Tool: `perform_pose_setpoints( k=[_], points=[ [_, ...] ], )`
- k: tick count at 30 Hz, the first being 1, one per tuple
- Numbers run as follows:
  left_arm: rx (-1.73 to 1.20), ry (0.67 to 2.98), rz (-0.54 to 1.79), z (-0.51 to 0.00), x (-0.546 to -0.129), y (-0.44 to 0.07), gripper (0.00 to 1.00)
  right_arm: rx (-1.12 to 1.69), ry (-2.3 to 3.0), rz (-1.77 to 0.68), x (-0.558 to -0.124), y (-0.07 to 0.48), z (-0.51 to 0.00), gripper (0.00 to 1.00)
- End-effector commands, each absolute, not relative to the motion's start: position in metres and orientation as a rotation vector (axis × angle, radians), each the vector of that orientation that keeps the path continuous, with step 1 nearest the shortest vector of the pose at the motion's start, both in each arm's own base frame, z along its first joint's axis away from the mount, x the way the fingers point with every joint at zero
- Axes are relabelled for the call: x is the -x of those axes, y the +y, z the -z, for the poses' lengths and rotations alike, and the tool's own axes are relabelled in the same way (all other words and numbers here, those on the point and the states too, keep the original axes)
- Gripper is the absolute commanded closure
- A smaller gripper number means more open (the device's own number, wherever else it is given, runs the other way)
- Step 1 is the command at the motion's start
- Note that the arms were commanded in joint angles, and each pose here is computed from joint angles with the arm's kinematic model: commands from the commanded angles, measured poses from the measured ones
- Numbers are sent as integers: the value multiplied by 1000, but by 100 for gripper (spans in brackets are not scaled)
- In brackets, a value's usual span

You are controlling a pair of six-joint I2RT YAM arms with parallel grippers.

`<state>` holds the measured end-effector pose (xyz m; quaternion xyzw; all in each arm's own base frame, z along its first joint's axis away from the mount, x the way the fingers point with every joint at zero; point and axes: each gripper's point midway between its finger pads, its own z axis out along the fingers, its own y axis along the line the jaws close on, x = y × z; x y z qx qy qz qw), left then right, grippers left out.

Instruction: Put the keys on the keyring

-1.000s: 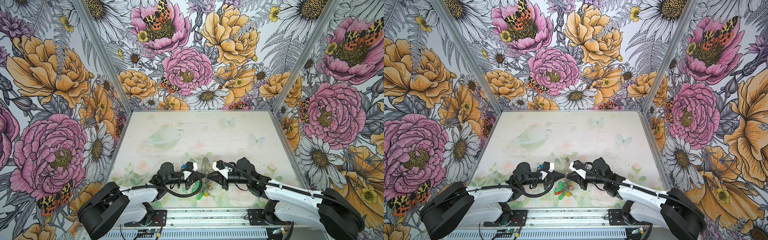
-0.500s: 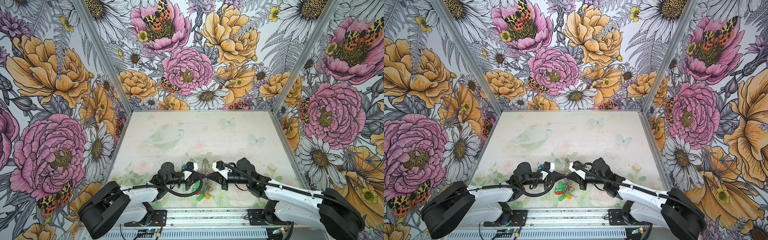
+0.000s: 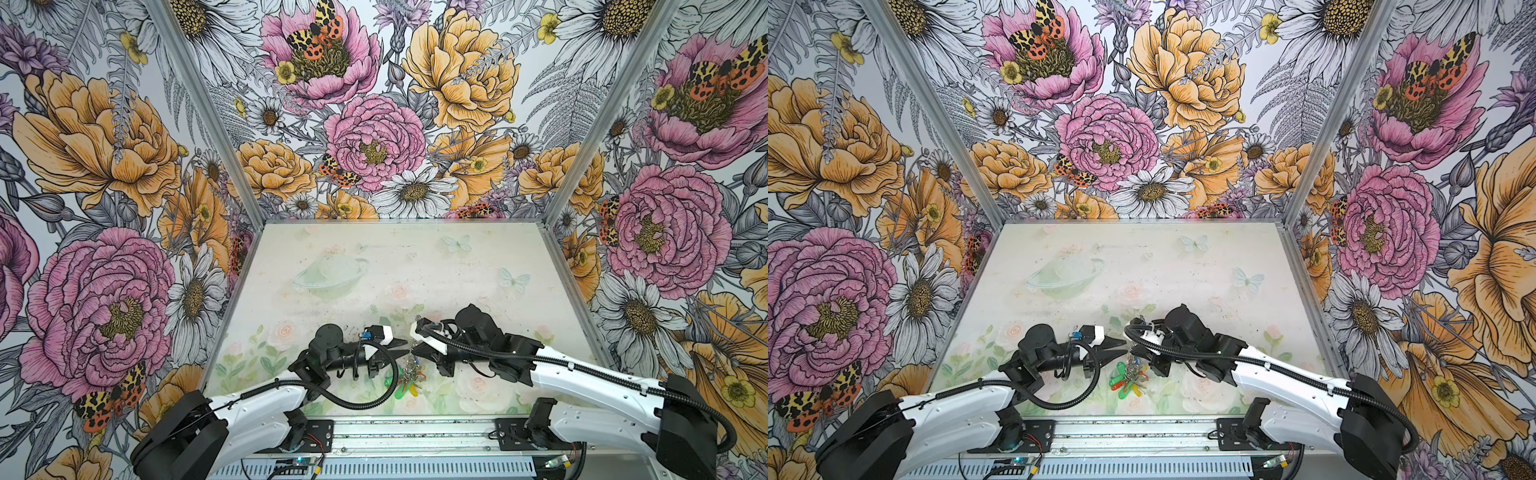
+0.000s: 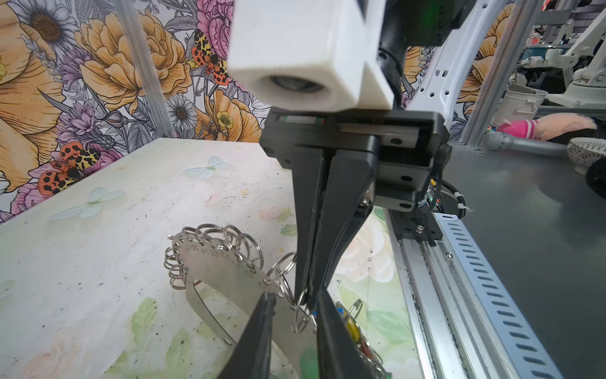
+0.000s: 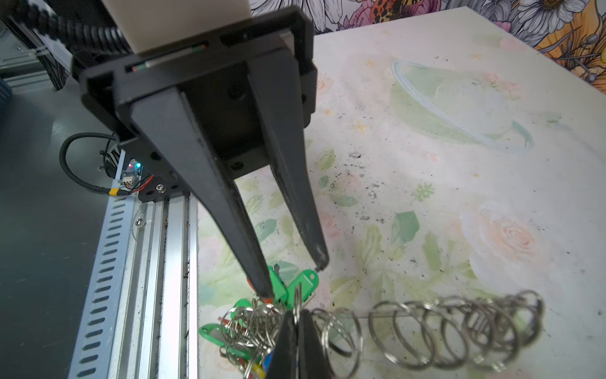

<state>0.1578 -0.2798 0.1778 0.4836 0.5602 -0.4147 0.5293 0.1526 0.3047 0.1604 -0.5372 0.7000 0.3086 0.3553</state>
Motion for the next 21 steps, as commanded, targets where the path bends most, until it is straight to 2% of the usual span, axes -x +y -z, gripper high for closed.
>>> perform_pose_setpoints(
  k=[1, 17, 21],
  points=[
    [-1176, 1366, 951, -169, -162, -279, 74, 1445, 1835, -720, -152, 303, -168, 100],
    [-1245, 1323, 1067, -167, -146, -290, 76, 1558, 1807, -706, -146, 313, -185, 100],
    [-1260, 1314, 1088, -167, -143, -293, 81, 1568, 1790, -718, -146, 317, -188, 100]
  ],
)
